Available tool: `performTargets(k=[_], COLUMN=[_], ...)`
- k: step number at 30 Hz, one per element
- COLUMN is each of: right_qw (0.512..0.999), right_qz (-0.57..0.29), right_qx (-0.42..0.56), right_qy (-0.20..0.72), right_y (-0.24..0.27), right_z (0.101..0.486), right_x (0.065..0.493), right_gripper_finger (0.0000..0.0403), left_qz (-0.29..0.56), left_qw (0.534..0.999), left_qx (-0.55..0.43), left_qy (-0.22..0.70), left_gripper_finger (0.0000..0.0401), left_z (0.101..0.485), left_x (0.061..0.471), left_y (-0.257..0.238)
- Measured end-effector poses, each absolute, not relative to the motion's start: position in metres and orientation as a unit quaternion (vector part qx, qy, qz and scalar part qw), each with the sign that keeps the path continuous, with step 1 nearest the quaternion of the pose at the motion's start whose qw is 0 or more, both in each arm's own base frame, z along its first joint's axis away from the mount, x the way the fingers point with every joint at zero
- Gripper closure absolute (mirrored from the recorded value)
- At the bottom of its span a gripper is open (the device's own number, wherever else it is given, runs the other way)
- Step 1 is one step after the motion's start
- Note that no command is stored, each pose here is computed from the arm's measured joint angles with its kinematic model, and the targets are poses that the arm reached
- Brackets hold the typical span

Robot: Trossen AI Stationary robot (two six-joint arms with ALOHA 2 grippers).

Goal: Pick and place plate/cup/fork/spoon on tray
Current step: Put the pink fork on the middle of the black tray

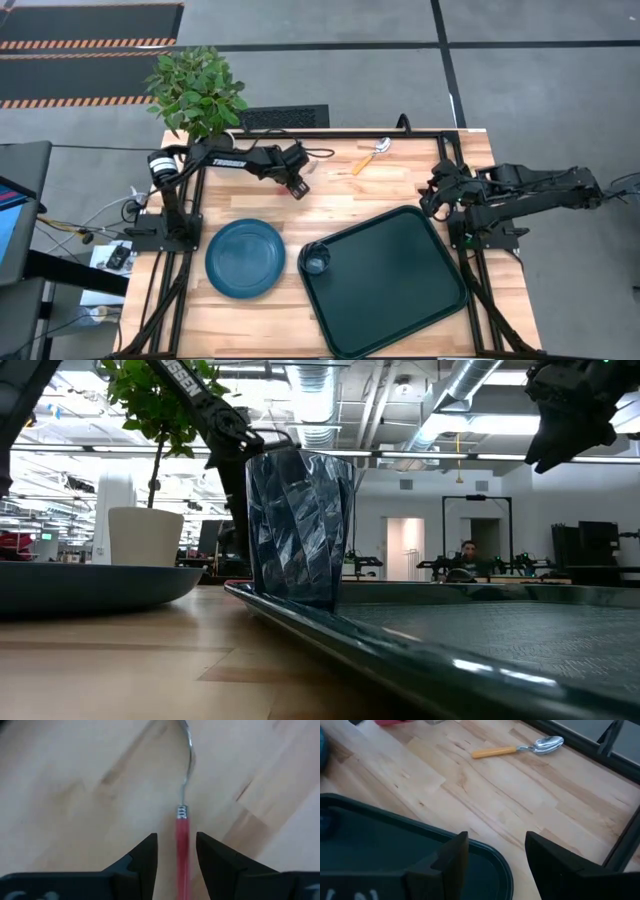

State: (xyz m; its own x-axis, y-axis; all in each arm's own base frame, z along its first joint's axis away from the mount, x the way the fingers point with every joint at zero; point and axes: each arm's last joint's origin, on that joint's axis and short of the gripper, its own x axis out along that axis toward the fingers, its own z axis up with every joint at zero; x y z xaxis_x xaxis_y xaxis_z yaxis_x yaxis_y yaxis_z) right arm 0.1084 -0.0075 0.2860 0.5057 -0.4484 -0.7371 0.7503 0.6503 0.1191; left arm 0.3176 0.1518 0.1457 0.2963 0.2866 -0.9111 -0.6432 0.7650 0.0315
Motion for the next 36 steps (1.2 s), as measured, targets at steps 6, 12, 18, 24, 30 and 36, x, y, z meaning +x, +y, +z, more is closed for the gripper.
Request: performTargets(k=[6,12,18,24,30,36], right_qw=[0.84,0.841,0.841,0.842,0.84,0.842], right_qz=[-0.356,-0.356,-0.355,-0.356,-0.362,-0.366], right_qx=[0.216,0.216,0.216,0.22,0.249,0.295], right_qy=[0.347,0.346,0.346,0.341,0.319,0.263], right_y=[-0.008,-0.008,-0.008,-0.007,-0.008,-0.01], right_z=[0.286,0.286,0.286,0.287,0.288,0.294], right_x=[0.108,0.109,0.109,0.109,0.112,0.119], right_gripper_finger=[0.0182,0.0182,0.0182,0.0182,0.0182,0.0182], left_qz=[0.296,0.308,0.324,0.333,0.363,0.414], left_qw=[0.772,0.766,0.756,0.754,0.752,0.769], left_qx=[-0.184,-0.195,-0.176,-0.118,0.0,0.13], left_qy=[0.532,0.529,0.541,0.554,0.55,0.469], left_gripper_finger=[0.0284,0.0377,0.0383,0.0385,0.0385,0.0385], left_z=[0.133,0.135,0.141,0.167,0.211,0.25], left_x=[0.32,0.321,0.328,0.347,0.368,0.381], left_y=[0.151,0.147,0.137,0.114,0.072,0.007])
